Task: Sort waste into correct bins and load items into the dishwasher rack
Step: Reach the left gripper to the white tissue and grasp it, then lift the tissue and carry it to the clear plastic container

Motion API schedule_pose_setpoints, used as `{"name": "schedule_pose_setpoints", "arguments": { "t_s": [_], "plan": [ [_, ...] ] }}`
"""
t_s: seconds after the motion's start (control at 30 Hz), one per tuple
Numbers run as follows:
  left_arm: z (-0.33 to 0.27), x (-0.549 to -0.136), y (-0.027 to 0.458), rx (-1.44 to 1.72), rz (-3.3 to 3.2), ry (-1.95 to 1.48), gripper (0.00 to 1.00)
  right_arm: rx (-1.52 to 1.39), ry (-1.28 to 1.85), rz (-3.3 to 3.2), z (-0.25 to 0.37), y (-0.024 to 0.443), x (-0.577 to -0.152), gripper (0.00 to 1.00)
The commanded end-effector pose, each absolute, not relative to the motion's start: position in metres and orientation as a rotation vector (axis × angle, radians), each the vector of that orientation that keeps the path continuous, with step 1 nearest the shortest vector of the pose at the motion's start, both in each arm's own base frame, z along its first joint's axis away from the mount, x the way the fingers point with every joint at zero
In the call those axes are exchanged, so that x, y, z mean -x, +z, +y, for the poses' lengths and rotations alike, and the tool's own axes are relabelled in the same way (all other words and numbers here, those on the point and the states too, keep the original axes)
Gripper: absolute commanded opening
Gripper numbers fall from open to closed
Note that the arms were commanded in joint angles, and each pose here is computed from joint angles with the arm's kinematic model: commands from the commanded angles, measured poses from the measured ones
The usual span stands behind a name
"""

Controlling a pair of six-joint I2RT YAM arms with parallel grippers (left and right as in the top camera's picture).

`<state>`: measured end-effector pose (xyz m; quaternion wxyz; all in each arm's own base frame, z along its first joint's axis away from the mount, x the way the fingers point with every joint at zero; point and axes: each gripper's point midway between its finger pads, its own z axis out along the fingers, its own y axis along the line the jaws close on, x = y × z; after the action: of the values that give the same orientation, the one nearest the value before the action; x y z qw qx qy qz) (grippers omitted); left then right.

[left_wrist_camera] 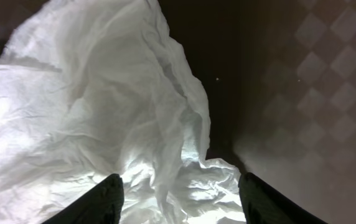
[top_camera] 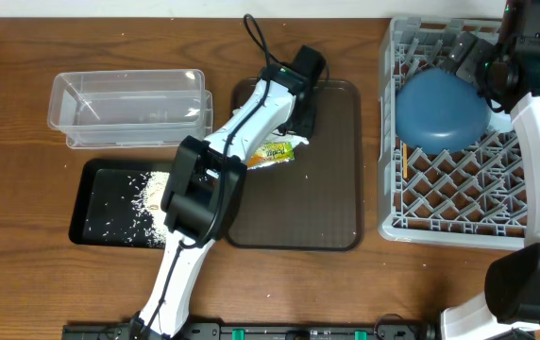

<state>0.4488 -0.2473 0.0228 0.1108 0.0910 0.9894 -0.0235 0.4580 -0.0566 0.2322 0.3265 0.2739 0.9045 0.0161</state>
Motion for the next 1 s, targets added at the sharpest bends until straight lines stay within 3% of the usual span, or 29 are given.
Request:
{"name": "schedule_pose_setpoints", "arguments": {
  "t_s": [0.0,0.5,0.63,0.73,0.97],
  "plan": [
    [-0.238,-0.457,0.031,-0.252,2.866,0.018,0.59,-0.728,0.046,2.369,-0.056,0.232,-0.458,0.99],
    [-0.232,-0.451,0.026,-0.243,2.89,0.054,0.37,-0.728,0.046,2.369,-0.056,0.232,-0.458,0.99],
    [-0.229,-0.445,0.018,-0.222,2.915,0.067,0.25,-0.728,0.046,2.369,-0.056,0.232,-0.458,0.99],
    [-0.228,-0.444,0.018,-0.222,2.917,0.07,0.06,-0.728,0.046,2.369,-0.056,0.232,-0.458,0.99],
    [-0.232,-0.451,0.063,-0.175,2.838,0.008,0.06,-0.728,0.046,2.369,-0.056,0.232,-0.458,0.99]
  ]
}}
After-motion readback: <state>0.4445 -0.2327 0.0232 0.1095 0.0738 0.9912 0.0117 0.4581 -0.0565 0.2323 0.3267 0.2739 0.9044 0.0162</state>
